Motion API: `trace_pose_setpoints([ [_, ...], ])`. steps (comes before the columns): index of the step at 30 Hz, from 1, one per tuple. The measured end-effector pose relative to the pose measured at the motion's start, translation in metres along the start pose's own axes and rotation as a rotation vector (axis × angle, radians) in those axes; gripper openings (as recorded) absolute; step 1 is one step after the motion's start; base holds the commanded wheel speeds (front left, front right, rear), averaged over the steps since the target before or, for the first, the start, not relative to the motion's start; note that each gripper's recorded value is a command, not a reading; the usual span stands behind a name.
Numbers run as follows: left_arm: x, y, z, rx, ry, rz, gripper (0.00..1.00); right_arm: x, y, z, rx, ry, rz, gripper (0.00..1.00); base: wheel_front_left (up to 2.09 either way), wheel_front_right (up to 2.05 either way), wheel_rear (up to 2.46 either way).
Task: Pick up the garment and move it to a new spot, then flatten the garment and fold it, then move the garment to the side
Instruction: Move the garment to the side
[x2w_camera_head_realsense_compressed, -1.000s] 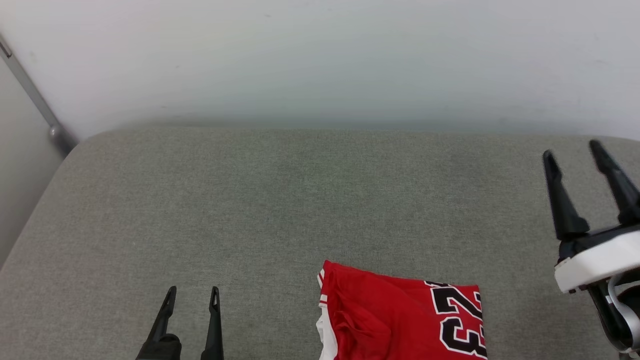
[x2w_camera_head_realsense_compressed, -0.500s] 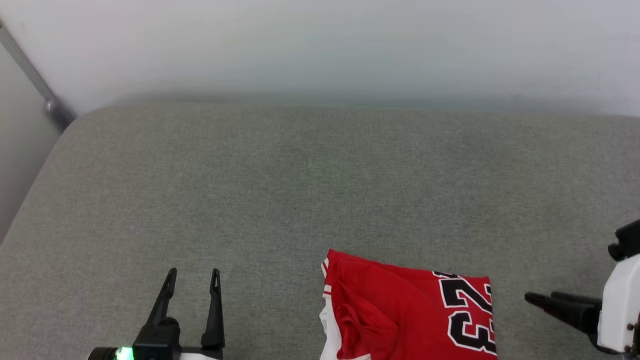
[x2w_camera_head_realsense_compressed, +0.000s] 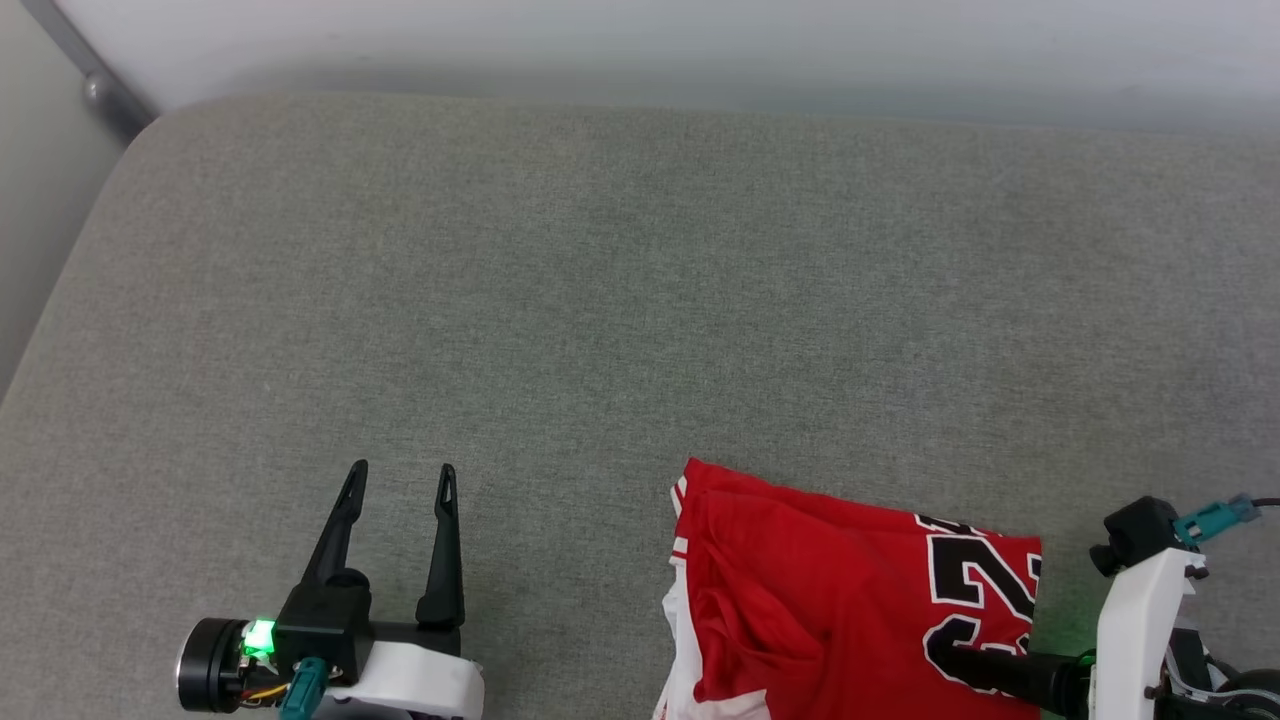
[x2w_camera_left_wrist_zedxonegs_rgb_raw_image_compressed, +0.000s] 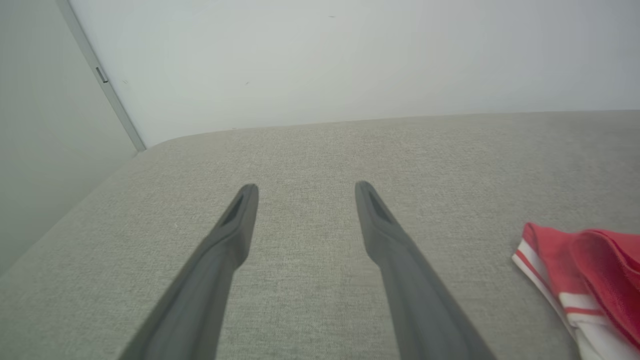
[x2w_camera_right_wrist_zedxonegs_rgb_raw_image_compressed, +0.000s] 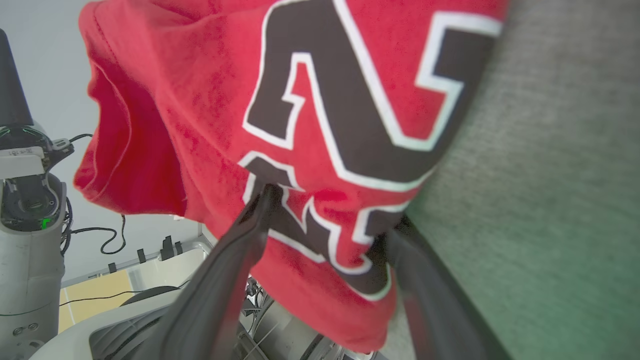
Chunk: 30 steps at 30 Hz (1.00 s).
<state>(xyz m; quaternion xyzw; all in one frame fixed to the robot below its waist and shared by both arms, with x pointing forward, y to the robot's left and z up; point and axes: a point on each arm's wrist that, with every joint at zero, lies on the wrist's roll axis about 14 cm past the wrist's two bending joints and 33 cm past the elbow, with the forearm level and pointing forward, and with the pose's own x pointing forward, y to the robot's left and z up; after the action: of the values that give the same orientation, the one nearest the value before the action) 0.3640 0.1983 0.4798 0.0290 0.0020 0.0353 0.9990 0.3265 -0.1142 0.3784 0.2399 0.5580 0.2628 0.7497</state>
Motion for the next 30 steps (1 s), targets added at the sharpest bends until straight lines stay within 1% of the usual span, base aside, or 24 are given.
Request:
trace_pose_setpoints([
  [5, 0.001, 0.005, -0.006, 0.004, 0.021, 0.017, 1.0, 0.017, 0.01, -0.001, -0.002, 0.036, 0.044, 1.0, 0.0, 0.0, 0.0],
  [6, 0.001, 0.006, -0.007, 0.004, 0.023, 0.019, 1.0, 0.019, 0.011, -0.001, -0.011, 0.042, 0.047, 0.46, 0.0, 0.0, 0.0],
  [7, 0.001, 0.006, -0.007, 0.004, 0.023, 0.019, 1.0, 0.02, 0.012, 0.0, -0.022, 0.043, 0.047, 0.02, 0.0, 0.0, 0.0],
  [8, 0.001, 0.006, -0.006, 0.004, 0.021, 0.02, 1.0, 0.02, 0.013, 0.0, -0.032, 0.041, 0.045, 0.0, 0.0, 0.0, 0.0],
  [13, -0.002, 0.005, -0.003, 0.0, 0.012, 0.025, 1.0, 0.014, 0.021, 0.008, -0.12, 0.006, 0.034, 0.0, 0.0, 0.0, 0.0],
  [17, -0.008, 0.0, -0.004, -0.014, 0.014, 0.015, 1.0, -0.009, 0.031, 0.033, -0.256, -0.087, -0.001, 0.0, 0.0, 0.0, 0.0],
  [20, -0.01, -0.009, -0.003, -0.022, 0.012, -0.012, 1.0, -0.031, 0.032, 0.042, -0.343, -0.132, -0.044, 0.0, 0.0, 0.0, 0.0],
  [24, -0.005, -0.026, 0.0, -0.034, -0.001, -0.065, 1.0, -0.067, 0.024, 0.054, -0.454, -0.184, -0.15, 0.0, 0.0, 0.0, 0.0],
  [27, 0.004, -0.043, 0.003, -0.043, -0.012, -0.115, 1.0, -0.099, 0.006, 0.062, -0.523, -0.209, -0.275, 0.0, 0.0, 0.0, 0.0],
  [30, 0.018, -0.061, 0.007, -0.054, -0.032, -0.169, 1.0, -0.133, -0.017, 0.074, -0.551, -0.244, -0.41, 0.0, 0.0, 0.0, 0.0],
])
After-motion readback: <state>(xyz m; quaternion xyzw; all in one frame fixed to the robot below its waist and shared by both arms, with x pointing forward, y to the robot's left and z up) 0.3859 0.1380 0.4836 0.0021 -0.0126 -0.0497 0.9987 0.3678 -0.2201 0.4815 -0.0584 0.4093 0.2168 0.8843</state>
